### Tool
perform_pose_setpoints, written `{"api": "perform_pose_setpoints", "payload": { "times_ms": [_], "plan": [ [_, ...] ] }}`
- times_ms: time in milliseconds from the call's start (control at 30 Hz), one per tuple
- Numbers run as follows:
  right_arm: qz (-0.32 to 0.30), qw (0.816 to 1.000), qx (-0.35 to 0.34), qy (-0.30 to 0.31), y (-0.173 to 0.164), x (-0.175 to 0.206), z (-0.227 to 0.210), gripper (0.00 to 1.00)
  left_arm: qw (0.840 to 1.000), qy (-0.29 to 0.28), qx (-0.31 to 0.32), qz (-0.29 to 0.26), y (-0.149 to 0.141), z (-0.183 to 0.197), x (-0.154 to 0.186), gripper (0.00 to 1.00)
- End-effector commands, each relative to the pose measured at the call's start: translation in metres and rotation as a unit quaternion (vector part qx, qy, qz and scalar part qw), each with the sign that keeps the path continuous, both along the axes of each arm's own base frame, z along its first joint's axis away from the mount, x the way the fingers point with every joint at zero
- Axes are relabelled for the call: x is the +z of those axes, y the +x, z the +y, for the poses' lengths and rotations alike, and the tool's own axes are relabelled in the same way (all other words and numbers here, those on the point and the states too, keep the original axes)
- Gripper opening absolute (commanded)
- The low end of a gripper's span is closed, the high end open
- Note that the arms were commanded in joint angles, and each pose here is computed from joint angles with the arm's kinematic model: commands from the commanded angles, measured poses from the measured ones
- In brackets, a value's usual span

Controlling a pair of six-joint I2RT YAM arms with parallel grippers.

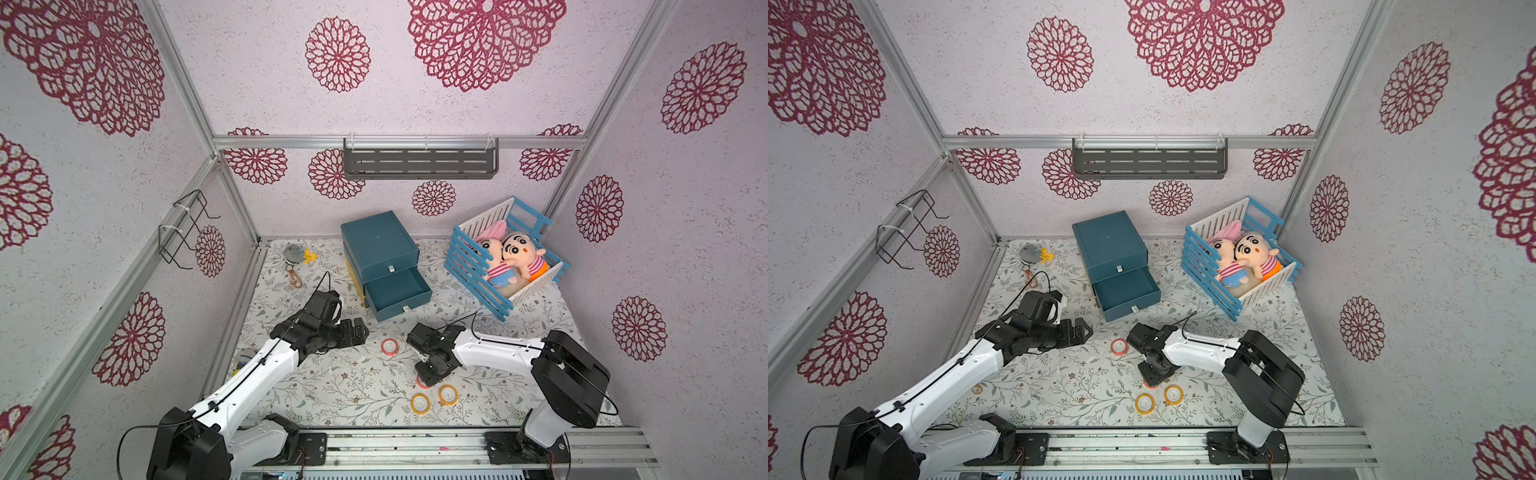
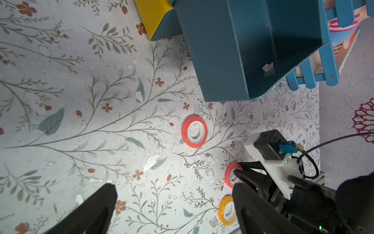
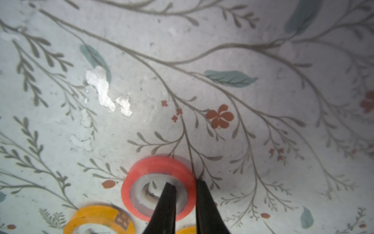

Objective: Place the transparent tape into the drawer according to color
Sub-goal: Pick up the tape at the center of the board.

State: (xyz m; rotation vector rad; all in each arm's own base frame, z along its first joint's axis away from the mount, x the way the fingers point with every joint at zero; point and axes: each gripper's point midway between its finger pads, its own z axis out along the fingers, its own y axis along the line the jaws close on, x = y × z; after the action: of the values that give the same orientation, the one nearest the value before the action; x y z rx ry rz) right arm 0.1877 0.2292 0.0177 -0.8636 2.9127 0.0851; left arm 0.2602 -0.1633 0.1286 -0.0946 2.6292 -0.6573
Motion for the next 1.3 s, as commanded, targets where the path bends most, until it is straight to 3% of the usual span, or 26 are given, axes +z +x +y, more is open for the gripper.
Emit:
{"api": "perform_pose_setpoints", "payload": {
  "times_ms": [0, 967, 1267],
  "plan": [
    [0.006, 1.000, 0.005, -0.030, -0.003, -0.014, -0.009, 0.00, 1.000, 0.005, -0.006, -0.004, -0.002, 0.000, -0.003, 0.97],
    [-0.050, 0.998, -0.026, 0.026, 0.031, 0.047, -0.002, 0.00, 1.000, -0.002, -0.005, -0.003, 0.002, -0.003, 0.003, 0.97],
    [-0.080, 0.995, -0.040, 0.044, 0.051, 0.087, -0.006, 0.00, 1.000, -0.004, -0.006, -0.002, 0.004, -0.005, 0.002, 0.97]
  ]
}}
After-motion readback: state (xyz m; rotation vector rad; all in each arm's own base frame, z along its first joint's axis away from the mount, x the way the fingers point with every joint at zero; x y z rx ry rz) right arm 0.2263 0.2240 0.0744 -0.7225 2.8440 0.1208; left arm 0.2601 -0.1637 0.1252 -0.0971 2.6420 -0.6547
